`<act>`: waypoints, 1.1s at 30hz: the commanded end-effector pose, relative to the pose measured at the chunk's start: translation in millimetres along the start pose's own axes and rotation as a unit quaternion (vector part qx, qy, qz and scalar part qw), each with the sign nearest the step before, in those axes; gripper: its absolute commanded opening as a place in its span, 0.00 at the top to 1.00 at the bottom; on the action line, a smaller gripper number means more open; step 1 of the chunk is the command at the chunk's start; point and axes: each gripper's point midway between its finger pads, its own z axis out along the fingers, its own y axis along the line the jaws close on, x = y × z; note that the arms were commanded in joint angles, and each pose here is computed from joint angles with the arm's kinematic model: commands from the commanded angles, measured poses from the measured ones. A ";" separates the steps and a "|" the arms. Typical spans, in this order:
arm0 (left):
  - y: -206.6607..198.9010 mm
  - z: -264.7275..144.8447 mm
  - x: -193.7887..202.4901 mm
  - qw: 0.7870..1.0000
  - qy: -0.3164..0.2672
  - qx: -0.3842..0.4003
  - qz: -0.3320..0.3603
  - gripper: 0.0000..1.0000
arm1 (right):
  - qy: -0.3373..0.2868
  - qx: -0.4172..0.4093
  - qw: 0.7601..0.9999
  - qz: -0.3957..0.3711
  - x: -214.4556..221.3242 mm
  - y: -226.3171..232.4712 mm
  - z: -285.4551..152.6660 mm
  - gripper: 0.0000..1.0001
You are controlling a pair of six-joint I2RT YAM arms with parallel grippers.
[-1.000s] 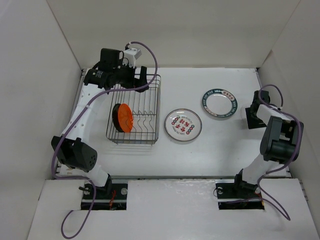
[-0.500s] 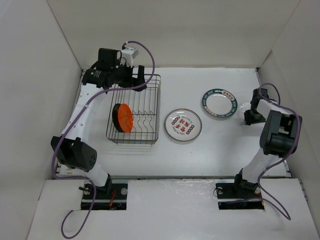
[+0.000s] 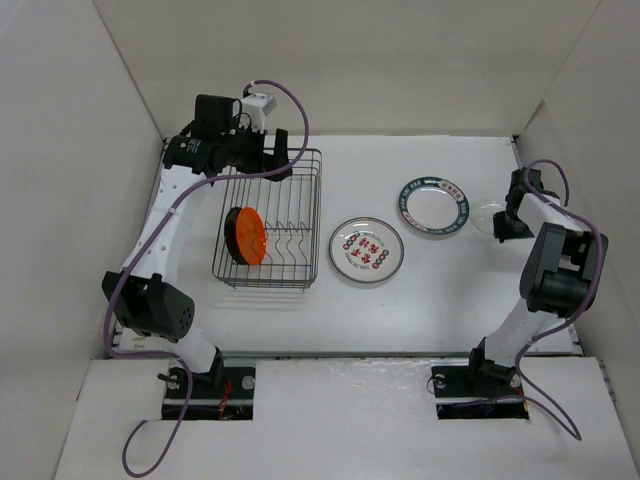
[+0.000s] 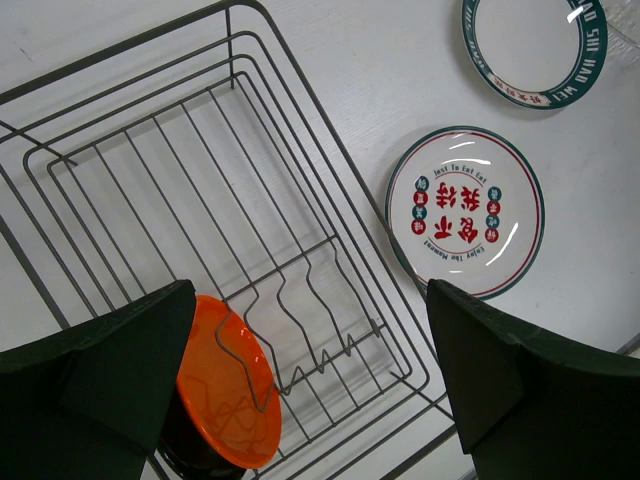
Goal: Load the plates into the dish rack
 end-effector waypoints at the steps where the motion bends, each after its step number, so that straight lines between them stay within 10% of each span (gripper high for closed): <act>1: -5.7 -10.1 -20.1 0.999 -0.028 0.009 0.026 0.00 | -0.020 -0.034 0.998 0.049 -19.5 13.2 -31.4 1.00; 10: -2.7 -12.4 -44.4 0.997 -0.075 -0.004 0.035 0.00 | -0.102 -0.175 0.973 0.109 -48.5 61.3 -125.3 1.00; 16: -36.1 -15.5 -64.7 0.990 -0.098 0.083 0.055 0.00 | -0.115 -0.329 0.935 -0.065 -1.3 112.5 -193.9 1.00; 25: -73.7 -18.5 -80.3 0.971 -0.108 0.204 0.065 0.00 | -0.043 -0.742 0.600 -0.295 139.3 122.8 -371.7 1.00; 33: -73.6 -3.3 -75.4 0.969 -0.096 0.224 0.040 0.00 | 0.027 -0.785 0.515 -0.342 207.2 111.0 -417.6 1.00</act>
